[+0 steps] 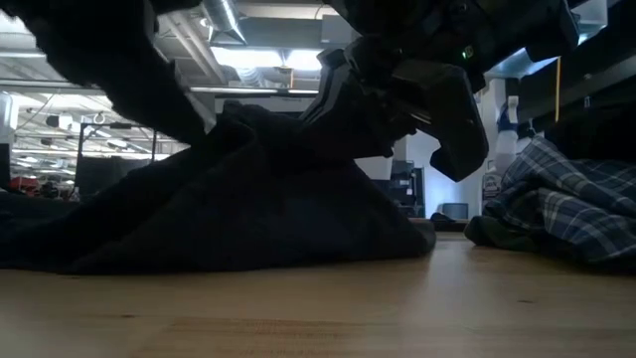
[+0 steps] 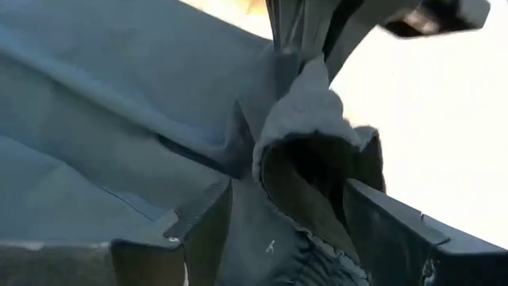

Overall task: Fold Laundry from Bin
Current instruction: Fold the black shorts

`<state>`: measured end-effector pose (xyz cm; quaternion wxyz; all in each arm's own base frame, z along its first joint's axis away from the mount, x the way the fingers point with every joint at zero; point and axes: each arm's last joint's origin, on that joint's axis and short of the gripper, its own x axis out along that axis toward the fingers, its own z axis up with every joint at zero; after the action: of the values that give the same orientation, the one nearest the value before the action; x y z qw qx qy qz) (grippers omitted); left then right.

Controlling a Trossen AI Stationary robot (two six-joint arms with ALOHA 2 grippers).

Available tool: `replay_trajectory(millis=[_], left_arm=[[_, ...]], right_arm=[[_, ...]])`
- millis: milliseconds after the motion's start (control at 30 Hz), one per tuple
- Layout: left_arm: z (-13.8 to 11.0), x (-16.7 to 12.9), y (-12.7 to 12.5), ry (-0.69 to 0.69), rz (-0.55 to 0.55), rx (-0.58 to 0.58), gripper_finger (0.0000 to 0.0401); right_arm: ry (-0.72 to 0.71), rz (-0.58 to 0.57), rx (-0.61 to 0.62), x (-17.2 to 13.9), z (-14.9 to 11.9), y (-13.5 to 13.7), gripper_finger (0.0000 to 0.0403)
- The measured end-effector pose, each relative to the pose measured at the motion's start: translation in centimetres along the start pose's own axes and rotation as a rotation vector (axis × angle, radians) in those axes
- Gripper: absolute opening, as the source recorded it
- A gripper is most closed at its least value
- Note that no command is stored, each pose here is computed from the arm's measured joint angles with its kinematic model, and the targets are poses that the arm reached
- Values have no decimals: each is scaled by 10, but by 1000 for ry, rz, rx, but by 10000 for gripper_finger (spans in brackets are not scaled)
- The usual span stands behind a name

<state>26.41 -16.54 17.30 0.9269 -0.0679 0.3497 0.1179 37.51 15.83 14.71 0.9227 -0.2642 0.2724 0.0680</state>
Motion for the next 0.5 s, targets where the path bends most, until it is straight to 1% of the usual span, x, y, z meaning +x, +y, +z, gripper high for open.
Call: replay_trajectory(millis=[200, 300, 367, 500], left_arm=[[5, -6, 1, -29, -8, -25, 234], [7, 2, -4, -23, -76, -61, 234], [5, 8, -5, 5, -105, -63, 234], [2, 17, -5, 18, -99, -70, 234]], right_arm=[[1, 0, -7, 0, 0, 0, 0], [-1, 0, -7, 0, 0, 0, 0], [-2, -7, -6, 0, 0, 0, 0], [2, -33, -4, 0, 1, -1, 0]])
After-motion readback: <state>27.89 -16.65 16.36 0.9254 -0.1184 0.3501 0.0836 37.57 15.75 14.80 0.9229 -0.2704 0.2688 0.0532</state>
